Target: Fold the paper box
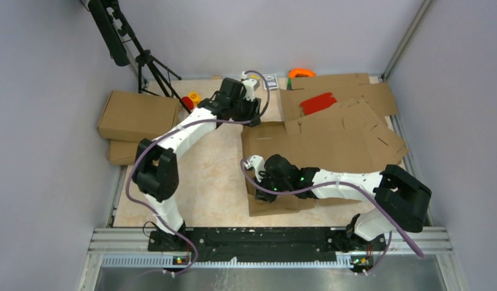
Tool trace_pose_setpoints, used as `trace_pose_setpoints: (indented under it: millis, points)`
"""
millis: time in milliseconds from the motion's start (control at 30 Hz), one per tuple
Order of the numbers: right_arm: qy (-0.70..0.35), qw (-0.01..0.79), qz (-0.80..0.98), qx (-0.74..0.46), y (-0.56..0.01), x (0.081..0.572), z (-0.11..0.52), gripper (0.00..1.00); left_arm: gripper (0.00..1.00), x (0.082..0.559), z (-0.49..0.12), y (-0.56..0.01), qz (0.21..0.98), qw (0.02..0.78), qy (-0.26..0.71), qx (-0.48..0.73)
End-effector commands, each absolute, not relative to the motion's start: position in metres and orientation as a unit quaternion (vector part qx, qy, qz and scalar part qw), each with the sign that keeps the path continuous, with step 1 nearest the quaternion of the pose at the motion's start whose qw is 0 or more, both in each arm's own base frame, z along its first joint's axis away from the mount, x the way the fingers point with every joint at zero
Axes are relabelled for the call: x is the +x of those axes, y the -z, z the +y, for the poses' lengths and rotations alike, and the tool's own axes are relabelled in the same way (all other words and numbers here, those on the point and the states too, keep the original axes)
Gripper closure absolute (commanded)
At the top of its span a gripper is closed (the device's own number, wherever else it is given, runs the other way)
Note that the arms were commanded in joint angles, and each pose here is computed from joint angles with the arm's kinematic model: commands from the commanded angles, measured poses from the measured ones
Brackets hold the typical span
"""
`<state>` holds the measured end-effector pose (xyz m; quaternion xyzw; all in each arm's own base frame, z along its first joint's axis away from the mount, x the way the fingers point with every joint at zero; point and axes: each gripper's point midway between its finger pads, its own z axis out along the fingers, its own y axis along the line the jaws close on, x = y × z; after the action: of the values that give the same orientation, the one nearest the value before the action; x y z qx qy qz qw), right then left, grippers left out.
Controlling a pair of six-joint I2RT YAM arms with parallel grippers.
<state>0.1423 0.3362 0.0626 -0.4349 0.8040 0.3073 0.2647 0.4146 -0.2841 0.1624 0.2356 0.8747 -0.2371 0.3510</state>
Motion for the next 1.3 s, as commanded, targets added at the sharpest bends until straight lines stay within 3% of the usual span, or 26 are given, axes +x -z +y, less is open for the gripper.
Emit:
trace_pose_setpoints:
  millis: [0,167,300,433,567,733,833,967,1200,1267]
  points:
    - [-0.296,0.281,0.803,-0.435,-0.061,0.15,0.335,0.98,0.43,0.404,-0.247,-0.163,0.898,0.373,0.204,0.115]
    - [-0.297,0.283,0.802,-0.435,-0.063,0.15,0.334,0.96,0.36,0.379,-0.221,-0.127,0.923,0.338,0.177,0.052]
    - [-0.297,0.283,0.802,-0.433,-0.063,0.15,0.334,0.92,0.39,0.364,-0.22,-0.099,0.938,0.295,0.178,0.036]
    - [-0.293,0.286,0.806,-0.428,-0.065,0.152,0.333,0.81,0.55,0.358,-0.223,-0.084,0.943,0.275,0.182,0.035]
    - [-0.296,0.3,0.81,-0.409,-0.076,0.155,0.331,0.57,0.79,0.356,-0.224,-0.072,0.948,0.257,0.182,0.039]
    - [-0.298,0.309,0.822,-0.373,-0.098,0.162,0.32,0.37,0.9,0.356,-0.225,-0.069,0.949,0.255,0.183,0.041]
    - [-0.304,0.325,0.83,-0.336,-0.117,0.169,0.307,0.26,0.91,0.355,-0.226,-0.071,0.948,0.256,0.186,0.04]
    - [-0.298,0.349,0.854,-0.246,-0.145,0.194,0.271,0.23,0.87,0.355,-0.229,-0.073,0.946,0.255,0.195,0.037]
    - [-0.142,0.362,0.921,-0.01,-0.15,0.261,0.136,0.16,0.75,0.355,-0.237,-0.08,0.942,0.253,0.217,0.032]
    - [-0.09,0.362,0.923,0.091,-0.147,0.273,0.086,0.1,0.72,0.355,-0.241,-0.082,0.94,0.252,0.227,0.033]
